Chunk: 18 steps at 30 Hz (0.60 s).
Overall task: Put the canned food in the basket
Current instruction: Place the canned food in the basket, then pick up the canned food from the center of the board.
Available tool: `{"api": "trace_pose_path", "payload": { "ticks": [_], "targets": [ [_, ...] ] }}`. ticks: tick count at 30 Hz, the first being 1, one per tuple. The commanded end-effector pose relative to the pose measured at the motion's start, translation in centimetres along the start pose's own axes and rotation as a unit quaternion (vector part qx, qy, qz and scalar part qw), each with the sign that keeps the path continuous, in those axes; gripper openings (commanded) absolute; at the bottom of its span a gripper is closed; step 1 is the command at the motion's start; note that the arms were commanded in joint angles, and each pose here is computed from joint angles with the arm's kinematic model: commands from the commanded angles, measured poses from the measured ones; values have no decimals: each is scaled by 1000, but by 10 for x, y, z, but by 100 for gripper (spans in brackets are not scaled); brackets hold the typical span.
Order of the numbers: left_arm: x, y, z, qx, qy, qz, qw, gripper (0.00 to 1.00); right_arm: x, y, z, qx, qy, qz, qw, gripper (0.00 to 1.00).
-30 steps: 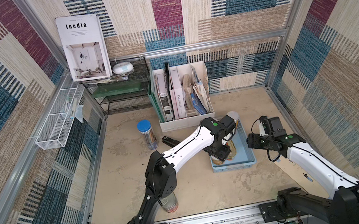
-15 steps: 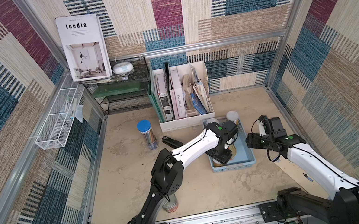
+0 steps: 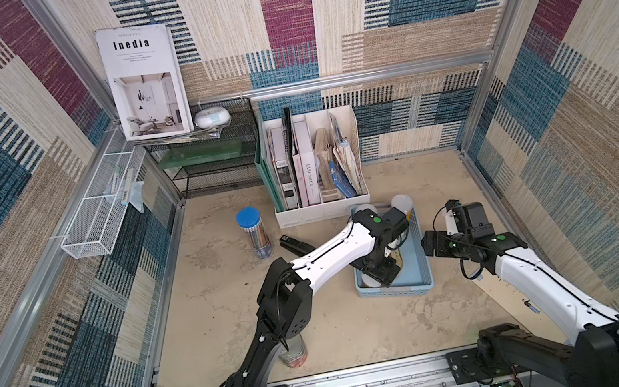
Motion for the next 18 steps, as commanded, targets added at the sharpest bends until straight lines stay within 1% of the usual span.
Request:
{"api": "trace_pose_path", "payload": {
  "ticks": [1, 5, 10, 13, 16, 18],
  "targets": [
    [-18, 3, -3, -7, 11, -9, 1000, 91, -2, -5, 5, -10, -16, -7, 1000, 94],
    [-45, 5, -4, -16, 24, -38, 999, 92, -6, -9, 15, -28, -53, -12, 998, 94],
    [-96, 20, 9, -33, 22, -93, 995, 95, -17, -16, 22, -35, -77, -27, 996, 95],
    [-121, 36, 25, -48, 9, -124, 991, 97, -28, -19, 30, -42, -99, -41, 993, 95],
    [-133, 52, 47, -73, -11, -146, 986, 99, -43, -23, 46, -65, -129, -64, 988, 95],
    [-138, 60, 69, -105, -11, -161, 981, 99, -54, -23, 65, -90, -155, -76, 981, 95]
  ]
}}
Point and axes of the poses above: each gripper's point midway between its finger pads, its own x axis out along the fingers, its own z axis along the line the jaws close on, y = z × x, the point moved 4 cm from there along -x, back along the fingers, and after that the axes turned 14 degrees about -x, right-handed, at the moved point
